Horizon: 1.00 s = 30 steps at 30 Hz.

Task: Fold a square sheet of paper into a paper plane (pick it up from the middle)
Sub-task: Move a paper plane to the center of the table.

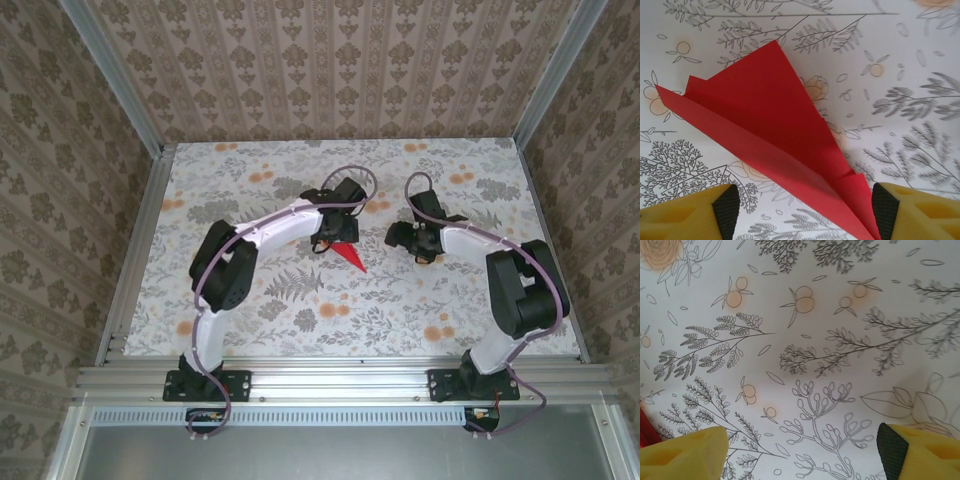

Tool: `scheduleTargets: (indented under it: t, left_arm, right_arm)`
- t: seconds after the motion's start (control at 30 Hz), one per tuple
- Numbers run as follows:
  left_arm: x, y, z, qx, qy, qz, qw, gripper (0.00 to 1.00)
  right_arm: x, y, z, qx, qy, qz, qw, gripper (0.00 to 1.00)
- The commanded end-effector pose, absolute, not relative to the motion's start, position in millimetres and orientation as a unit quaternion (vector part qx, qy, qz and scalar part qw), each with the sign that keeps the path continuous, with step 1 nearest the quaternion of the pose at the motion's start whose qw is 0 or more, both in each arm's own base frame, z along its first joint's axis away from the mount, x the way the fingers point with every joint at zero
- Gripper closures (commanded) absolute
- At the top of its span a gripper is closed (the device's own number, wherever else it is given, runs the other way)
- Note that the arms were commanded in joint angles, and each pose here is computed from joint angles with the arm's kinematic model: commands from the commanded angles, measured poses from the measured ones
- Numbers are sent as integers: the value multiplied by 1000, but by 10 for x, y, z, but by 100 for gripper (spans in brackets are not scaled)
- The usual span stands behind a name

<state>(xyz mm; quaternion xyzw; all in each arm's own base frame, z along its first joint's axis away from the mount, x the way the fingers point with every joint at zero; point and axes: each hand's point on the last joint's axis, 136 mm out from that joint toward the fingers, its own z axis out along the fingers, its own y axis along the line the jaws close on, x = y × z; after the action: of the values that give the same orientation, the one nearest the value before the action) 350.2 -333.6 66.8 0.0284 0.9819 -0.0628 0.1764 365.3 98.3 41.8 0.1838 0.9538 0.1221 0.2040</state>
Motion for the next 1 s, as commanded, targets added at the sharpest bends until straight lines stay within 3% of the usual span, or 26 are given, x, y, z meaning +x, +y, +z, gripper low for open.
scheduleTargets:
  t: [0.0, 0.27, 0.6, 0.77, 0.97]
  left_arm:
    - [3503, -3199, 602, 14, 987, -12, 162, 29]
    - [3530, -3211, 575, 15, 987, -8, 158, 50]
    - [3446, -3201, 676, 8, 981, -91, 169, 94]
    - [3435, -3315, 769, 24, 969, -168, 180, 97]
    - [3424, -3478, 914, 52, 935, -291, 194, 95]
  right_arm:
    - [3675, 877, 560, 198, 945, 111, 236, 18]
    - [3654, 910, 569, 194, 945, 123, 232, 18]
    - [3694, 1026, 585, 194, 943, 152, 222, 19]
    - [3686, 1088, 622, 186, 944, 164, 219, 19]
    - [3610, 1279, 689, 154, 947, 183, 213, 19]
